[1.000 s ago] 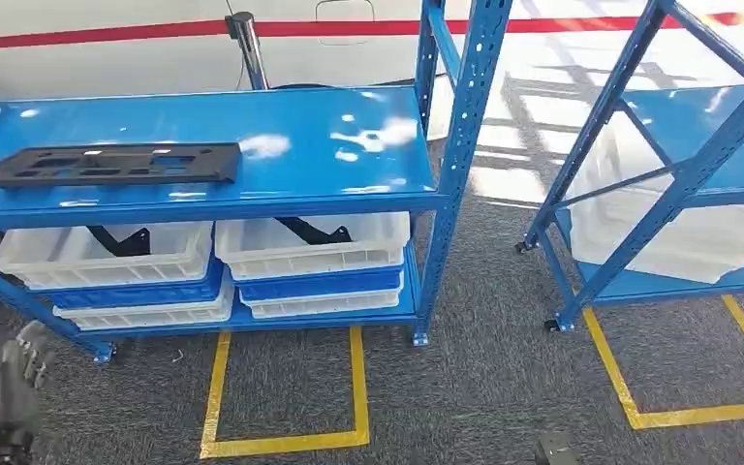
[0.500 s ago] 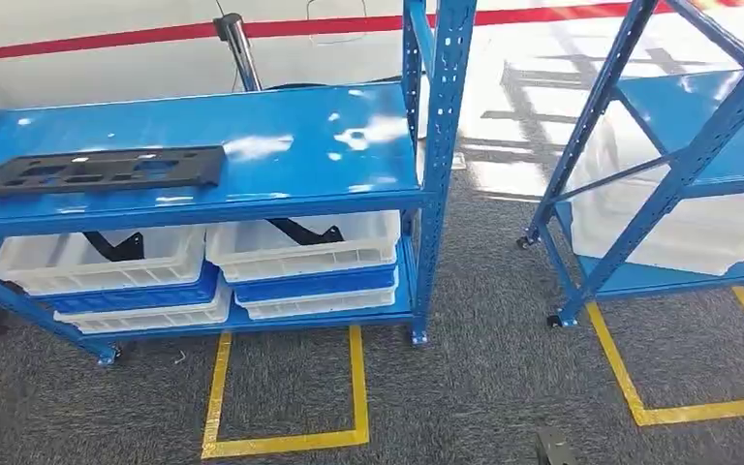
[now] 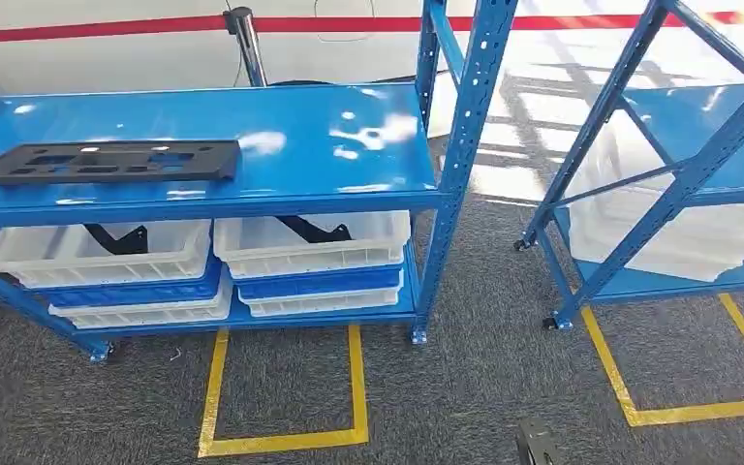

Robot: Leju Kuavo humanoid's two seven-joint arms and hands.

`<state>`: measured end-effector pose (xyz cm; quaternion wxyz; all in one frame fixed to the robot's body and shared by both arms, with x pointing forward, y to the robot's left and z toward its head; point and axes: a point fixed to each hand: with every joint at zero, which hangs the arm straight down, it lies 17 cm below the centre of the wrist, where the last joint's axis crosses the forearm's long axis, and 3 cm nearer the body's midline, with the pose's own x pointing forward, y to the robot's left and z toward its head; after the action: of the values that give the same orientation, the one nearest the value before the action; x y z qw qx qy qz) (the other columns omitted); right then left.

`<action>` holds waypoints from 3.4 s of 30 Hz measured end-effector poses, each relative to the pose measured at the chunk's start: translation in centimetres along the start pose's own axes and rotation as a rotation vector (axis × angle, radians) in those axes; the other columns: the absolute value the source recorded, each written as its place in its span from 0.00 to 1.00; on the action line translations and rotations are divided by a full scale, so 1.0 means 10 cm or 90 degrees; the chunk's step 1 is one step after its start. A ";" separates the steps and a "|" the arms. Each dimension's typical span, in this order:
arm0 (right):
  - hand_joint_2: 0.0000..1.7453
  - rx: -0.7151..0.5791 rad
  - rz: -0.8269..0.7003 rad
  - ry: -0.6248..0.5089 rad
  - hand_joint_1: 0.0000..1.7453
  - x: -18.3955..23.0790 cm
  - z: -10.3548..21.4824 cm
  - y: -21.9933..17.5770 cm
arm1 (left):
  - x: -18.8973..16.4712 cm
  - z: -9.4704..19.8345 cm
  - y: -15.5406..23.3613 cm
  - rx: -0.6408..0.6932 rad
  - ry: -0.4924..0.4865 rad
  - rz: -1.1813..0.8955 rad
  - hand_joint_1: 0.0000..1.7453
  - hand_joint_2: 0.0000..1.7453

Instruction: Take the parts from the cabinet and place them on the table.

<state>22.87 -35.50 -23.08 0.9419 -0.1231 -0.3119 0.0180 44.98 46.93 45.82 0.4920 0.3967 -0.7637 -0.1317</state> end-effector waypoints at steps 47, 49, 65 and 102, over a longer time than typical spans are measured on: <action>0.00 0.095 0.021 -0.011 0.00 0.19 0.07 0.64 | -1.21 0.39 -1.18 -0.378 0.189 -0.538 0.00 0.00; 0.00 0.094 0.019 -0.010 0.00 0.19 0.08 0.64 | -1.23 0.41 -1.20 -0.381 0.190 -0.536 0.00 0.00; 0.00 0.093 0.020 -0.003 0.00 0.15 0.09 0.66 | -1.30 0.50 -1.27 -0.391 0.196 -0.521 0.00 0.00; 0.00 0.099 0.001 0.008 0.00 0.07 0.12 0.69 | -1.56 0.72 -1.30 -0.414 0.226 -0.520 0.00 0.00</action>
<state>23.07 -28.51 -23.42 0.9506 -0.0500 -0.3035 0.0422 48.18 48.57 24.54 0.6195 0.5047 -0.3727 -0.4718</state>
